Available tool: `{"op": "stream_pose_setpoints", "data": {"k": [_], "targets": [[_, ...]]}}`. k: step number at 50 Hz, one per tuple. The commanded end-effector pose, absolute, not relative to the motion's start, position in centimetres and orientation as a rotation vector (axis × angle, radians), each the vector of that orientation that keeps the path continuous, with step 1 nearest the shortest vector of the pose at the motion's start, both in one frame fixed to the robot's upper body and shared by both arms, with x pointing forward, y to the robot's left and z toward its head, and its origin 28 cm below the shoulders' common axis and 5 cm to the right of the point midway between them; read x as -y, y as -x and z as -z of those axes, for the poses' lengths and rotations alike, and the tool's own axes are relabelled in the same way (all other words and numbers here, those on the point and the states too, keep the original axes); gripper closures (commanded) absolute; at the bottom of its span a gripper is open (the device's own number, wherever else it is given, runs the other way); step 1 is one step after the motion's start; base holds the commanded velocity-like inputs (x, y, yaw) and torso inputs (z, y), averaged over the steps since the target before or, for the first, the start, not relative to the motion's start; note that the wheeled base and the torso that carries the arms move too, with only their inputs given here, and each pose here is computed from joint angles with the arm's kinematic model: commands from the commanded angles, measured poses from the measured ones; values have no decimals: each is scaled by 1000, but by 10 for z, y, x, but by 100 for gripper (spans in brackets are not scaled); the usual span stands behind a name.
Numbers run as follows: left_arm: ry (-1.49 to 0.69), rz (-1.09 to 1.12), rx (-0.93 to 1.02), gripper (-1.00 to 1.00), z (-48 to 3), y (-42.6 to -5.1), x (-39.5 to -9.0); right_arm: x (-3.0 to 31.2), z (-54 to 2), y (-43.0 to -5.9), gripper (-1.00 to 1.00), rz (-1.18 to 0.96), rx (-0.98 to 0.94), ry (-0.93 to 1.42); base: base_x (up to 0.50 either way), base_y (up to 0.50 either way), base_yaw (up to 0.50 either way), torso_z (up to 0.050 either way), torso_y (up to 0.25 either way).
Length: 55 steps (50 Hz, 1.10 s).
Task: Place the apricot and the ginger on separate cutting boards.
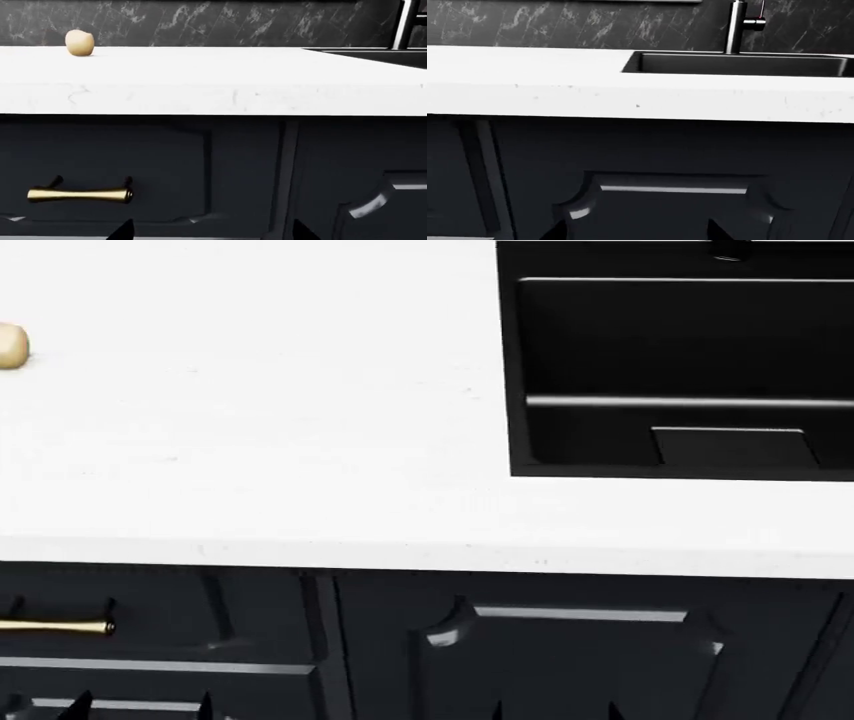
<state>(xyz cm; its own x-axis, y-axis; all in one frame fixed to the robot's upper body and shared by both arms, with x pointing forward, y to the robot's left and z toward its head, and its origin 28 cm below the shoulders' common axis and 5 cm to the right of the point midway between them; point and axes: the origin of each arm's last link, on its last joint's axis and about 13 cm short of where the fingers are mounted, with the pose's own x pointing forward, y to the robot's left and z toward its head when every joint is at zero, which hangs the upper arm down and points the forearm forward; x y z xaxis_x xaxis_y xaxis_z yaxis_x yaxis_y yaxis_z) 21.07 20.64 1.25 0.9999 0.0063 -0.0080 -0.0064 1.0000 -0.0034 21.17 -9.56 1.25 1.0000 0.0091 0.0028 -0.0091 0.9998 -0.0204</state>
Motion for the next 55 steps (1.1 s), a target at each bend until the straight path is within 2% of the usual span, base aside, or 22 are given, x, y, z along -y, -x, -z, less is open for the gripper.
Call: {"op": "stream_pose_setpoints", "data": {"k": [1,55], "targets": [[9,-6,-8,-100,-13,-211,-206,96,-12,-211,-100,-10,2,18,0,449,0,0,0],[15,-7,-10,-100,-13,-211,-206,96,-12,-213,-100,1,-6,21,0,450,0,0,0]]}}
